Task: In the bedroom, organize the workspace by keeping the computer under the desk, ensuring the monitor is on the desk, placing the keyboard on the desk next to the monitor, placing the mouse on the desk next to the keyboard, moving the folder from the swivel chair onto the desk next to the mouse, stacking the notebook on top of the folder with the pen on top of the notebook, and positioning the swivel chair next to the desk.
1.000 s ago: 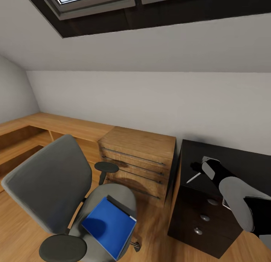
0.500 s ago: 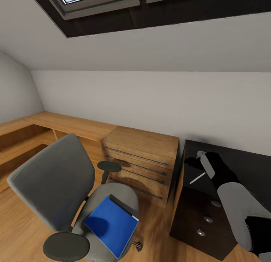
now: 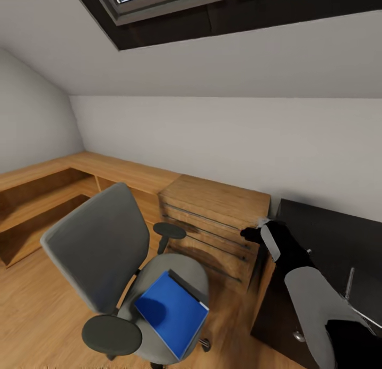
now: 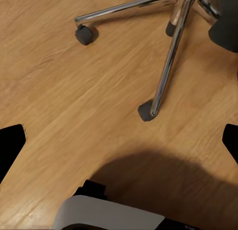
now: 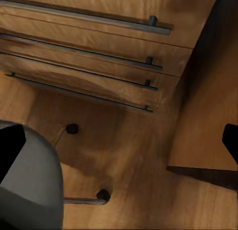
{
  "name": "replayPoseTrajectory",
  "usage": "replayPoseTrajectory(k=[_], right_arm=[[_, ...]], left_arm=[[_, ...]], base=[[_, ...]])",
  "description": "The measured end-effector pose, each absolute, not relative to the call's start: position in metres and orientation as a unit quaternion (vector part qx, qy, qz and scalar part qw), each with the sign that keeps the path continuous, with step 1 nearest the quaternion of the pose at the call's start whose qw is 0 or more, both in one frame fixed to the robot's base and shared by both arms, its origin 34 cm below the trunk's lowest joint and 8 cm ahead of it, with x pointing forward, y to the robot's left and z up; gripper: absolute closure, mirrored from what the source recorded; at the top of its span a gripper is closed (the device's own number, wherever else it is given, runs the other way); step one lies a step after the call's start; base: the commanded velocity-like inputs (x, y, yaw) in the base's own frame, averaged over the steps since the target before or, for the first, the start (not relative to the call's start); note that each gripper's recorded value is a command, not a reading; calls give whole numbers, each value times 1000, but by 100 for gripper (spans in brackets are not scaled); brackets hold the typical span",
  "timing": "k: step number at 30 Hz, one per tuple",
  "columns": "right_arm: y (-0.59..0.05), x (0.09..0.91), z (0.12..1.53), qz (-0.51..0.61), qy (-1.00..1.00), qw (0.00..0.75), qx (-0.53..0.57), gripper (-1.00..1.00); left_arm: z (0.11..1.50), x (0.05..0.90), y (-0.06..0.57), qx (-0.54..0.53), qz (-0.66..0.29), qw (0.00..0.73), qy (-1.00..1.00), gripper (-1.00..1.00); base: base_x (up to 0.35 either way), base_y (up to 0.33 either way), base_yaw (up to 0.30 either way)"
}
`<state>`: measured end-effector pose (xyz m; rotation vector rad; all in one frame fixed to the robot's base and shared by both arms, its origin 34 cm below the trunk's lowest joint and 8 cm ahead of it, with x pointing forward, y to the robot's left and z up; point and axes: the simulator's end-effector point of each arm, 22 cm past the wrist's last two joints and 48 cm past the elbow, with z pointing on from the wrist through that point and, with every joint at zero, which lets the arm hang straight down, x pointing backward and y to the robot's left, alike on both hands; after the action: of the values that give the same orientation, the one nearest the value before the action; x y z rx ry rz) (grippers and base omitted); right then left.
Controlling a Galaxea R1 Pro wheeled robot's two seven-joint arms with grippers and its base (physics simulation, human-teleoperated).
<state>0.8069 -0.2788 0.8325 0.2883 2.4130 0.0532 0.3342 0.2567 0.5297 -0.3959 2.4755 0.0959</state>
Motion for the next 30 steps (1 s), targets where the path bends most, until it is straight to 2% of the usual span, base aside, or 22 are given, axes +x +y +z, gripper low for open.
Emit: replayPoseTrajectory(k=[11, 30], right_arm=[[-246, 800, 815, 0, 938, 337, 79, -100], [-234, 796, 795, 1, 941, 330, 71, -100]], left_arm=[[528, 331, 257, -150, 37, 306, 939, -100], [525, 326, 267, -157, 48, 299, 940, -100]], base=[[0, 0, 209], [0, 0, 209]])
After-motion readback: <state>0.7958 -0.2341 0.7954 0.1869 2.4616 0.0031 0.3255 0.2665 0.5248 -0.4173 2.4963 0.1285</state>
